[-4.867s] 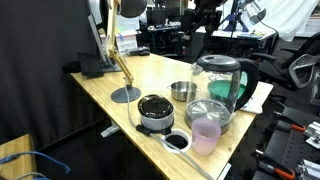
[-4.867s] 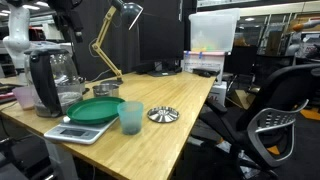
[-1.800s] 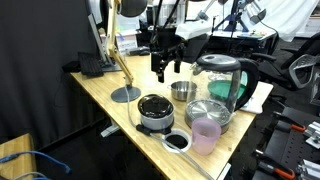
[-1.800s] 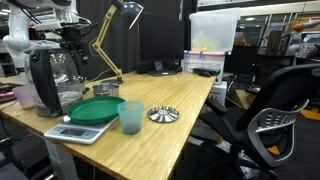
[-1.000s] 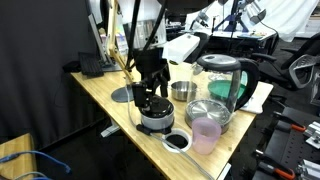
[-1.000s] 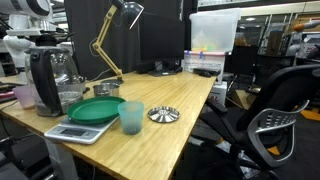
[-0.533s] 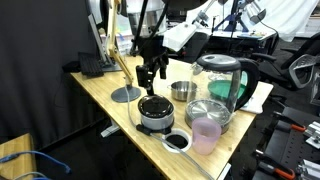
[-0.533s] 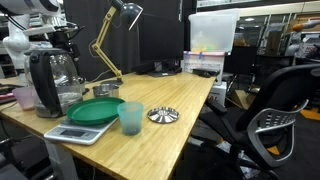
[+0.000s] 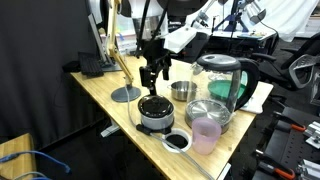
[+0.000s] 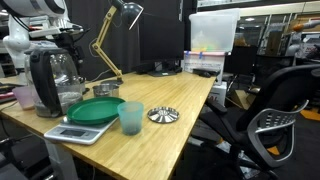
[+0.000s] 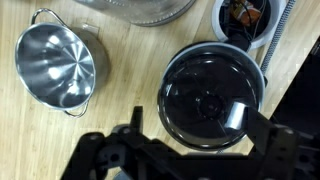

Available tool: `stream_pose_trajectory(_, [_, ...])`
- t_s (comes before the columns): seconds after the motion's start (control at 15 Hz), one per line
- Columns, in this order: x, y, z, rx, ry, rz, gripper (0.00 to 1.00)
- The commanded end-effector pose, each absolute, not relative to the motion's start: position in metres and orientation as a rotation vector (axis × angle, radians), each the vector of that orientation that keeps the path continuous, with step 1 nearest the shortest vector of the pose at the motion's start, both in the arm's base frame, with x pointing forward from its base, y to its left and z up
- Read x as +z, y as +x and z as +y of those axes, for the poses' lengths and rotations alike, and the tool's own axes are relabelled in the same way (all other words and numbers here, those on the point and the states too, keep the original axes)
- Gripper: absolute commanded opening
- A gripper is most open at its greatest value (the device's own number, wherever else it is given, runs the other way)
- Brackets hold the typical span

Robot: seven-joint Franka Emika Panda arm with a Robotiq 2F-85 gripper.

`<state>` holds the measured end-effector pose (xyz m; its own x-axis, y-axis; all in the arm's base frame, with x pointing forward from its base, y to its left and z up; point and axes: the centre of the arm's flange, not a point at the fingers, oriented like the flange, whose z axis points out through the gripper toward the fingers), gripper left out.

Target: Remove the lid from the gray pot then pour some contents from the pink cup into the gray pot

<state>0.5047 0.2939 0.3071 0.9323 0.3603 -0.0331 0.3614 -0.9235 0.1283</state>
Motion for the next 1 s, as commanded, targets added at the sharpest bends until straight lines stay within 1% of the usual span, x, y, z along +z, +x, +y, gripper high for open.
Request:
stream_pose_trajectory(0.0, [0.301,0.509,0.292,-0.086,2.998,0.576,1.00])
stream_pose_trajectory(0.4, [0.282,0.506,0.295,-0.183,3.023,0.574,1.00])
stream_pose_trajectory(0.8, [0.271,0.515,0.295,-0.227,3.018,0.592,1.00])
stream_pose_trajectory(0.87, [0.270,0.517,0.295,-0.234,3.018,0.597,0.95])
stream_pose_trajectory(0.93, [0.267,0.518,0.295,-0.242,3.020,0.602,0.77])
